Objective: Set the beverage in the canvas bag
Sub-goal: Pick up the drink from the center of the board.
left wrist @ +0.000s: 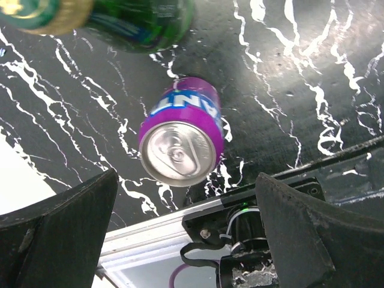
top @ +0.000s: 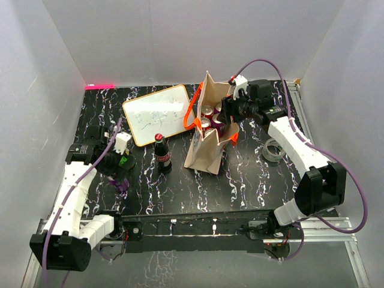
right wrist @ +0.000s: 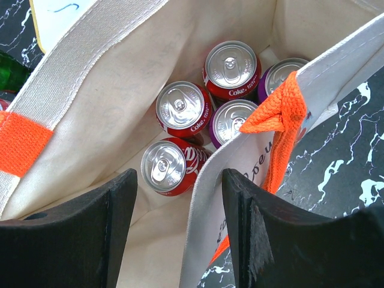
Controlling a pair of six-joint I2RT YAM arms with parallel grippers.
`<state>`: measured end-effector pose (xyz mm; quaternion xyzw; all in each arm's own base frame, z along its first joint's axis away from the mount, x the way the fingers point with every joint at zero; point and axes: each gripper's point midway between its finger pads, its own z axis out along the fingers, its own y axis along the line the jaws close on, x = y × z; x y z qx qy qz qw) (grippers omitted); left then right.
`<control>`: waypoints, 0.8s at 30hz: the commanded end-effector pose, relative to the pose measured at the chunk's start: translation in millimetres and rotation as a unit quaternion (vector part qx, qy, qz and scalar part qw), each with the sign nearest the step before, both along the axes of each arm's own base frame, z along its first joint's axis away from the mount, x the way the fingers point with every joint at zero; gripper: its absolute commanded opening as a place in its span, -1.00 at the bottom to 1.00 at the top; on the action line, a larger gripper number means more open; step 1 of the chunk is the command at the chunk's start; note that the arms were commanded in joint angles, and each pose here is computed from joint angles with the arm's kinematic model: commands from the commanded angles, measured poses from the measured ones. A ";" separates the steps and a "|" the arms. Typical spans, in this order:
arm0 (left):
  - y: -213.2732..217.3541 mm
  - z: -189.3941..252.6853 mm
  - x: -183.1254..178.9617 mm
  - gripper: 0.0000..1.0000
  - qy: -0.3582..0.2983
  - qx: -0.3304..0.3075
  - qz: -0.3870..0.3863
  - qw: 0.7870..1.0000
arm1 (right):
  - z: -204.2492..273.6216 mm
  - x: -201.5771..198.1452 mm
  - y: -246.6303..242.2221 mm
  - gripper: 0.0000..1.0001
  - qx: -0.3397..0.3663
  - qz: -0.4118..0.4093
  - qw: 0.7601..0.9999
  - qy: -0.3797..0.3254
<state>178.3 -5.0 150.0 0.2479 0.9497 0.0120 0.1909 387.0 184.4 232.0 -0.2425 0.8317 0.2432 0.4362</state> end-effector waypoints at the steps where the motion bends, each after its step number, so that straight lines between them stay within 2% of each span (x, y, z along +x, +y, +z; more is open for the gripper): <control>1: 9.0 -3.4 12.5 0.94 -0.003 -0.018 0.029 0.999 | 27.2 5.2 8.2 0.22 0.014 0.006 0.999 -0.034; 12: 3.5 -29.5 7.2 0.93 0.043 -0.054 0.002 0.998 | 26.1 7.7 6.6 0.22 0.010 -0.001 0.999 -0.037; 20: 4.2 -48.5 8.2 0.82 0.064 -0.063 0.013 0.996 | 27.3 8.5 5.2 0.22 0.007 -0.003 0.999 -0.038; 24: 5.3 -57.2 6.0 0.70 0.068 -0.060 0.009 0.996 | 28.0 9.0 6.1 0.22 0.007 -0.002 0.999 -0.038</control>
